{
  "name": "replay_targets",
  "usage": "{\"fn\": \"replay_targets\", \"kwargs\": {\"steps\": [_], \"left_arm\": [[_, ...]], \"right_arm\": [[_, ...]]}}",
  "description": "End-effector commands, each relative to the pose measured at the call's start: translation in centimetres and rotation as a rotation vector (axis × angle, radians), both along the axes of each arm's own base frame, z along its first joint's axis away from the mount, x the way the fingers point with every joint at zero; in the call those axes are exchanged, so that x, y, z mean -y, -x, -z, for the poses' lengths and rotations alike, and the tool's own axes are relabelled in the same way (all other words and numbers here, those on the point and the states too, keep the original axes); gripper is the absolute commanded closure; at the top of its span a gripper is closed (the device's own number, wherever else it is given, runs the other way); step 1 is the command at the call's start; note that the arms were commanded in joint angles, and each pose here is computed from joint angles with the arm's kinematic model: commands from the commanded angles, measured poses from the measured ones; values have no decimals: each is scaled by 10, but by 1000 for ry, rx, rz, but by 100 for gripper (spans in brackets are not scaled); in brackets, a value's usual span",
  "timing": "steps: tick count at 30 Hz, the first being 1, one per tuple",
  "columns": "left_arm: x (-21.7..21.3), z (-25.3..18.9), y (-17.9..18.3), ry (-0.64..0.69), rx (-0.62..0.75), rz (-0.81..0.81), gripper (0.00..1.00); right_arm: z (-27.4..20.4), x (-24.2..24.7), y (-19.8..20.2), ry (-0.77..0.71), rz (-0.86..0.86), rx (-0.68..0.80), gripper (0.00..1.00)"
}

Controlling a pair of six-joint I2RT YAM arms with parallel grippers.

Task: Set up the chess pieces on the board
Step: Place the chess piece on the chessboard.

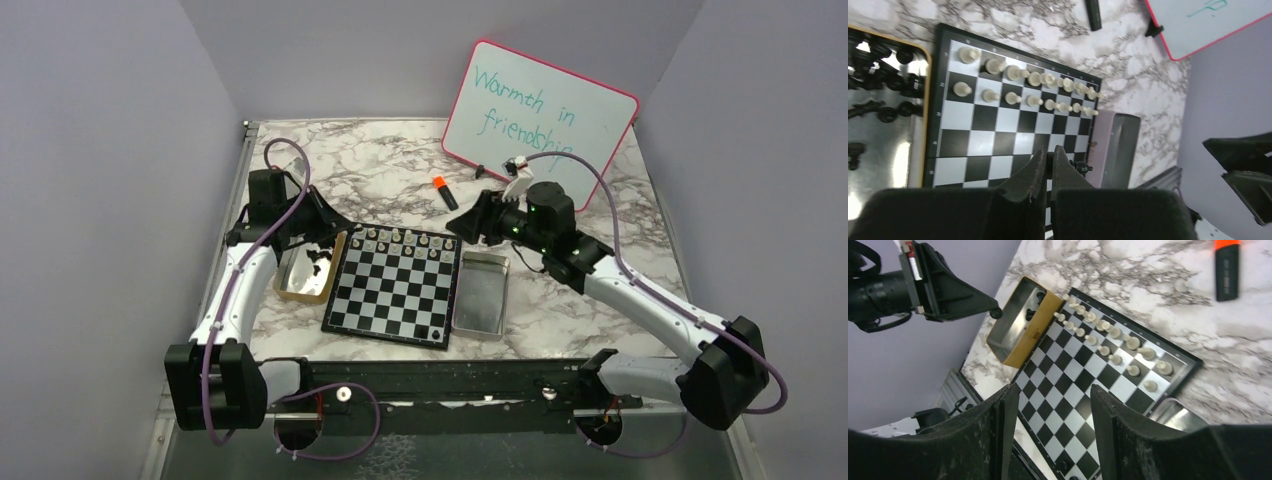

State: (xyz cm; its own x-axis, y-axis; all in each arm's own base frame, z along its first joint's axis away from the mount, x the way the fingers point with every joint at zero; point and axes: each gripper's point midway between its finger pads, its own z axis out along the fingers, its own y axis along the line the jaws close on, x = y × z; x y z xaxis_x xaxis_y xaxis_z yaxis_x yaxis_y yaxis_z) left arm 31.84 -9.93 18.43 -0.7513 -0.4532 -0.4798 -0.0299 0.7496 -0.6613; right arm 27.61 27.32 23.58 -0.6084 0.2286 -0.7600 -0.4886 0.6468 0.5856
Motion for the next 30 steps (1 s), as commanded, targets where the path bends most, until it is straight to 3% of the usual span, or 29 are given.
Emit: {"fn": "replay_targets", "kwargs": {"steps": [1, 16, 30], "left_arm": [[28, -20, 16, 201, 24, 86, 97], [44, -28, 40, 355, 28, 113, 97], [46, -34, 42, 378, 34, 110, 97]], "right_arm": [[-33, -38, -10, -61, -49, 84, 43], [-15, -161, 8, 56, -256, 148, 51], [4, -176, 5, 96, -240, 122, 67]]}}
